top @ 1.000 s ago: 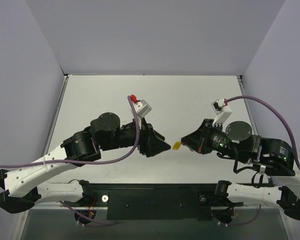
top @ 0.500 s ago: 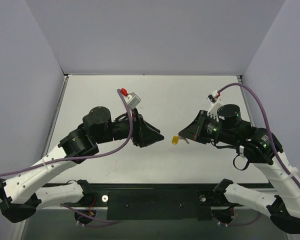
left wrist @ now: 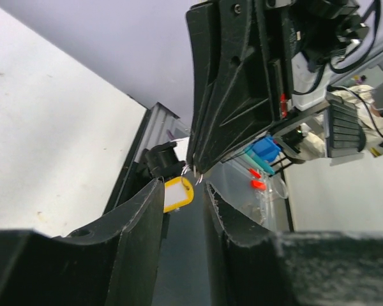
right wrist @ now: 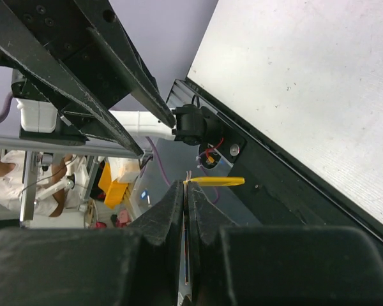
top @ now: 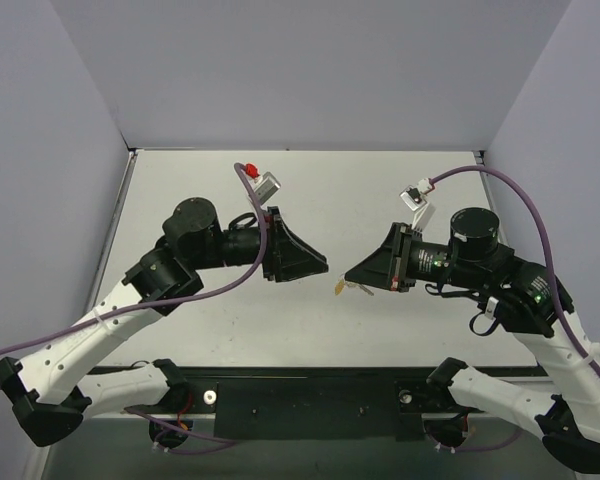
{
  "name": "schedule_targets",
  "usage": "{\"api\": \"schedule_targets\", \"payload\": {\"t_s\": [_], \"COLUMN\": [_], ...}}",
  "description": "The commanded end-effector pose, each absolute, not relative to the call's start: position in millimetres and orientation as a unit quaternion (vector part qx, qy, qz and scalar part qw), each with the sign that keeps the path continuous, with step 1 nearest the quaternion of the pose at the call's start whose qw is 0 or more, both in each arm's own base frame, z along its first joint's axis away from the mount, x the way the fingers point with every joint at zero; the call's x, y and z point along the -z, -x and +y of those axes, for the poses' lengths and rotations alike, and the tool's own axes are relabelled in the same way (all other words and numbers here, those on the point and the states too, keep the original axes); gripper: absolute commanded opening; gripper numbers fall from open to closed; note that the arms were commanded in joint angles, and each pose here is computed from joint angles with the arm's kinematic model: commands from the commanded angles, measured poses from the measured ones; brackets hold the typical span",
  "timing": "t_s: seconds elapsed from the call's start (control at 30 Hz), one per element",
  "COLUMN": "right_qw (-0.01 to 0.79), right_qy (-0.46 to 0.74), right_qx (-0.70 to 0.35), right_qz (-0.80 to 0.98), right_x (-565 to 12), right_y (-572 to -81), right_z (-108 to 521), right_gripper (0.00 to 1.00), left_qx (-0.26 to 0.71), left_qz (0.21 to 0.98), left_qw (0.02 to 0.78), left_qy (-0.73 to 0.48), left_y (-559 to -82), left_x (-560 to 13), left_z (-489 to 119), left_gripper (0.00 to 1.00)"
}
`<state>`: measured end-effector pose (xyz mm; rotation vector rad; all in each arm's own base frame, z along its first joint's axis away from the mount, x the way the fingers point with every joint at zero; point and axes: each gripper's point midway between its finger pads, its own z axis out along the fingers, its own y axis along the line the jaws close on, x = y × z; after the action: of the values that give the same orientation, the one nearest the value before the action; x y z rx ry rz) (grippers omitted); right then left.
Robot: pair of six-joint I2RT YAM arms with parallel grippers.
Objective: Remove the keys from the keyring
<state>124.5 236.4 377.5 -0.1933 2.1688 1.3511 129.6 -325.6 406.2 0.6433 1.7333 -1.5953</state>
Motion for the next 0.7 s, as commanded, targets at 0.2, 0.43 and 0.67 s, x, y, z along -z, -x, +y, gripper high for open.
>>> {"api": "schedule_targets", "payload": {"t_s": [0.2,0.43,0.67], "right_qw": [0.289,0.290,0.288], "right_qy": [0.100,0.101,0.100], "right_qx": [-0.537,-0.542,-0.543], "right_qz": [0.786,0.782,0.783], "right_x": [-389,-392,-392], "right_y": [-121,-119,-121], "right_z": [245,245,246], "right_gripper": [0.00,0.00,0.00], "left_qx": [0.675,0.684,0.685], "left_qz": [0.610,0.607,0.610], "left_qw": [0.317,0.294,0.284], "left_qy": [-0.268,-0.277,-0.280], "left_y": [-120,-115,-112], "left_x": [-429,-421,-417], "left_z": [-340,-343,-346], "left_gripper": [0.37,0.35,0.32]}}
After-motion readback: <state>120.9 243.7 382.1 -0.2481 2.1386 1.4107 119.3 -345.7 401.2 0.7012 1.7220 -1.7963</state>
